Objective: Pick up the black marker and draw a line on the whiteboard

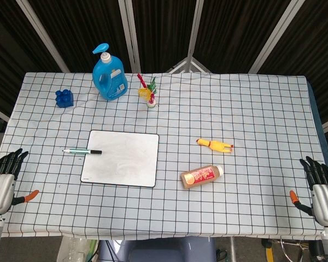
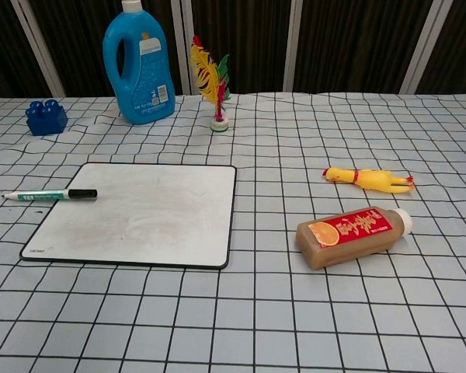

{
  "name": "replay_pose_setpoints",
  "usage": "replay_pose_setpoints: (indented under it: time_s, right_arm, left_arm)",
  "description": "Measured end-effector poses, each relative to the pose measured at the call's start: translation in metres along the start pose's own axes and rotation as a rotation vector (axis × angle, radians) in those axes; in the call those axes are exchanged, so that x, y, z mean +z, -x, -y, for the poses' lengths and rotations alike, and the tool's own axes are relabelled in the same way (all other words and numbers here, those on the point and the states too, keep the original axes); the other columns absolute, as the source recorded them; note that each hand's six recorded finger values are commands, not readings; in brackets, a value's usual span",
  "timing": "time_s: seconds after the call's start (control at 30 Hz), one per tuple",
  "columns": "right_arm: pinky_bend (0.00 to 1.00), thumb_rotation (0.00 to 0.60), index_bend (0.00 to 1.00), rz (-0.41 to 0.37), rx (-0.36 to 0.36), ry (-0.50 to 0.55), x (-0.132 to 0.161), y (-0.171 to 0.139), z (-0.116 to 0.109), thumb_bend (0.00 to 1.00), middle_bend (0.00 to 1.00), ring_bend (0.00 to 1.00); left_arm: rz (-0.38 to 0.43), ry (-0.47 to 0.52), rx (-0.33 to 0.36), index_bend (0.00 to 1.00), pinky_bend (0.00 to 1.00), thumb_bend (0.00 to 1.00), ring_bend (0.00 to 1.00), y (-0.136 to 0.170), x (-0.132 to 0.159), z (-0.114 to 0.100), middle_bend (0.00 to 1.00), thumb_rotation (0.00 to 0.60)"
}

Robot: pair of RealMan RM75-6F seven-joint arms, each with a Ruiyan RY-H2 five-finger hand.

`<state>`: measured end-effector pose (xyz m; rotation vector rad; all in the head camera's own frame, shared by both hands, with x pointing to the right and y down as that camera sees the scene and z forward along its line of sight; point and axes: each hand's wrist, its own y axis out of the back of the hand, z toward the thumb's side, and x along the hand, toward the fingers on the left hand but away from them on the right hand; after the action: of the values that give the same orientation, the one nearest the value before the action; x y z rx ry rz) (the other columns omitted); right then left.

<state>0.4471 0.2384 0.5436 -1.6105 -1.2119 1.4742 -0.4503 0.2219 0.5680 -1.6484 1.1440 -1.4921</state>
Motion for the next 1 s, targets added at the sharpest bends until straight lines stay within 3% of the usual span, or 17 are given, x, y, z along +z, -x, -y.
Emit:
replay_pose_setpoints:
  time_s: [0.67,1.0]
  right_arm:
    - [0.0,0.6,0.0,0.007,0.027,0.0,-0.001,-0.002,0.003,0.35,0.0,0.0]
    - [0.0,0.6,0.0,0.007,0.028,0.013,-0.002,-0.002,0.003,0.35,0.0,0.0]
  left_arm:
    - [0.018,-0.009,-0.033,0.0,0.0,0.1,0.0,-0.01,0.005,0.006,0.0,0.6]
    - [0.042,-0.082,-0.086,0.3,0.0,0.25,0.0,-0.063,0.025,0.022,0.0,0.6]
